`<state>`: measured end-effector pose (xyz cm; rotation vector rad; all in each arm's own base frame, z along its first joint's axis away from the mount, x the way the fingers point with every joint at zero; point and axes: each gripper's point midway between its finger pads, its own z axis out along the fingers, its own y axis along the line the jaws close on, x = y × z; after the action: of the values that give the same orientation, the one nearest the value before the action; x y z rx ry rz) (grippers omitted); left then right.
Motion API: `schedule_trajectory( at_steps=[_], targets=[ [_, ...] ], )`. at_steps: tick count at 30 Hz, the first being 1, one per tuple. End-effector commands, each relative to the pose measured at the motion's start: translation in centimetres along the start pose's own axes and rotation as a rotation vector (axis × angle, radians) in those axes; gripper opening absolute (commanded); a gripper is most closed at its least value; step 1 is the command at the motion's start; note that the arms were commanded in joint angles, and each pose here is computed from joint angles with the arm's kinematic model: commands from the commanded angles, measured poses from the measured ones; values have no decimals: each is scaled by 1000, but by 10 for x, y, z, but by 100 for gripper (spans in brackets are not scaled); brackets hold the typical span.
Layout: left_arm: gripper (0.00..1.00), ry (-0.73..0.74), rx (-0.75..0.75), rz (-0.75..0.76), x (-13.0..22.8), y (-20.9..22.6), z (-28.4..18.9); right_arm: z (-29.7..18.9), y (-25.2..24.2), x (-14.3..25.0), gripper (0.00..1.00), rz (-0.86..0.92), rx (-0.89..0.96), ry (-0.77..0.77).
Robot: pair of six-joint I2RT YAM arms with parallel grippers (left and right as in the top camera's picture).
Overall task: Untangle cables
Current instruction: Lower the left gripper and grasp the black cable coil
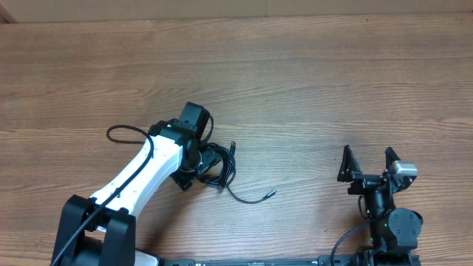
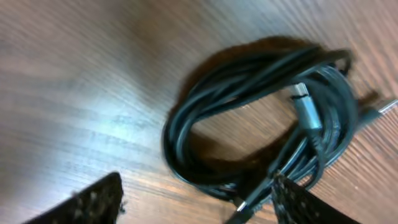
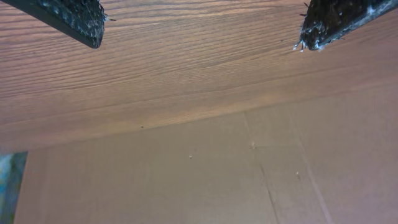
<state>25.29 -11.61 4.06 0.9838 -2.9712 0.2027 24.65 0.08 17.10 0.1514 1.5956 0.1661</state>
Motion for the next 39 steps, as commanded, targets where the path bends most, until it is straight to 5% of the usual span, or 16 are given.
schedule_trajectory(
  at_steps=[1,6,19,21,23,24,39],
  targets=[
    [73,-70,14,344,-12,-7,-5,1,-2,3,100,-1,10,0],
    [50,-183,-20,647,-33,-14,-5,1,-2,3,100,-1,10,0],
    [49,58,-77,666,-2,13,50,1,-2,3,100,-1,10,0],
    [40,75,-91,660,-1,15,57,1,-2,3,100,-1,10,0],
    [10,90,-103,656,-1,18,63,1,-2,3,100,-1,10,0],
    [4,96,-108,655,0,19,65,1,-2,3,100,-1,10,0],
    [4,-70,26,665,-25,-29,-19,1,-2,3,100,-1,10,0]
  ],
)
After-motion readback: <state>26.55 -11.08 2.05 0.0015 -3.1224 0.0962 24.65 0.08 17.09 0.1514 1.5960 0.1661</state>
